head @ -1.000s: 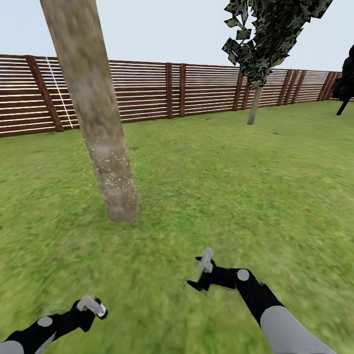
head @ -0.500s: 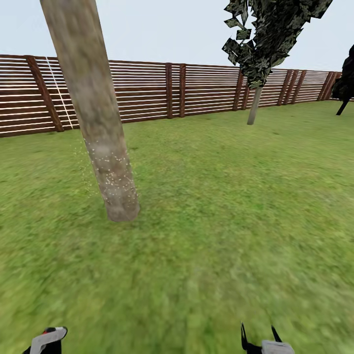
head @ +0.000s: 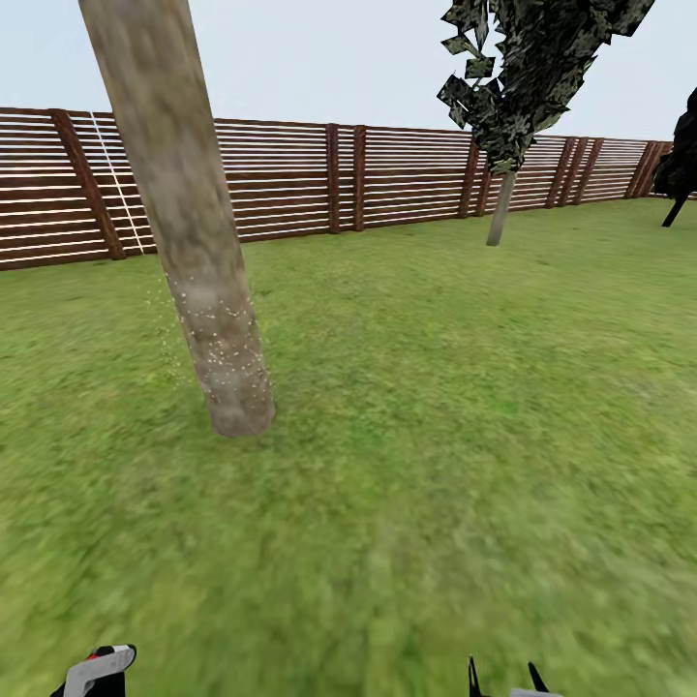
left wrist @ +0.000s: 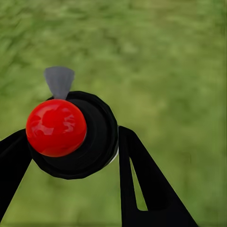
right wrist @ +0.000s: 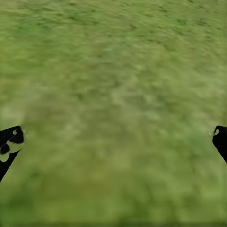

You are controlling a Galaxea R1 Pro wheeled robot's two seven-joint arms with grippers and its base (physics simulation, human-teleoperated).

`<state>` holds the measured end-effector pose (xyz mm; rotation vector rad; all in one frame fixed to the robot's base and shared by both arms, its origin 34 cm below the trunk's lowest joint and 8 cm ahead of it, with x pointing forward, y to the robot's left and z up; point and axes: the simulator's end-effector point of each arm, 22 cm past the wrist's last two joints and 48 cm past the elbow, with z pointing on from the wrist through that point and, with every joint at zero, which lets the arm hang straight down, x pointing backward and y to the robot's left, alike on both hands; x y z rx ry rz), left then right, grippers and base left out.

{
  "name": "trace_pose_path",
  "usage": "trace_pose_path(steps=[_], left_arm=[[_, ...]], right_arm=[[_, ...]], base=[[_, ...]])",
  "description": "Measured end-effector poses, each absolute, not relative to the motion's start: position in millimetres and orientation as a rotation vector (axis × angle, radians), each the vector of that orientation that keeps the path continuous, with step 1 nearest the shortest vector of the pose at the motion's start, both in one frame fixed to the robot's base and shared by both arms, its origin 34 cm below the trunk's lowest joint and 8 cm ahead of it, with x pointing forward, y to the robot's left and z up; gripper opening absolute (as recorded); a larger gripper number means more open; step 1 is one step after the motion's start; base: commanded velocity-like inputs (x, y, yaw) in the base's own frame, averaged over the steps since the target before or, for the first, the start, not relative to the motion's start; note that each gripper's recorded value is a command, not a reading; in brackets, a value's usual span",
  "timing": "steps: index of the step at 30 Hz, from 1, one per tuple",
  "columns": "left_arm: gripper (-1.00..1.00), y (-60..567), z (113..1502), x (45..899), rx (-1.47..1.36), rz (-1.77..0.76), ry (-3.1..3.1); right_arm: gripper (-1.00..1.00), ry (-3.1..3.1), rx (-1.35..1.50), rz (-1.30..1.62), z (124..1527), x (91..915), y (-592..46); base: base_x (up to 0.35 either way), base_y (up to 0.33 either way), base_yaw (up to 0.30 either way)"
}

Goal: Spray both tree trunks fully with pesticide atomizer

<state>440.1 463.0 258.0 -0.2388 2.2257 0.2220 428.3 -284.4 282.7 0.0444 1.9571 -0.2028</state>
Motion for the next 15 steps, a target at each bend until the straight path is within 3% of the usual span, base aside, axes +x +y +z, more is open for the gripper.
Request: trace_pose_path(steps=[15], left_arm=[[-1.00, 463.4, 258.7, 440.3, -0.235, 0.222, 2.223]], right_arm=[[1.00, 2.017, 0.055, -0.181, 269.0, 408.6, -276.1]], base=[[0.000, 0.000, 0.000]])
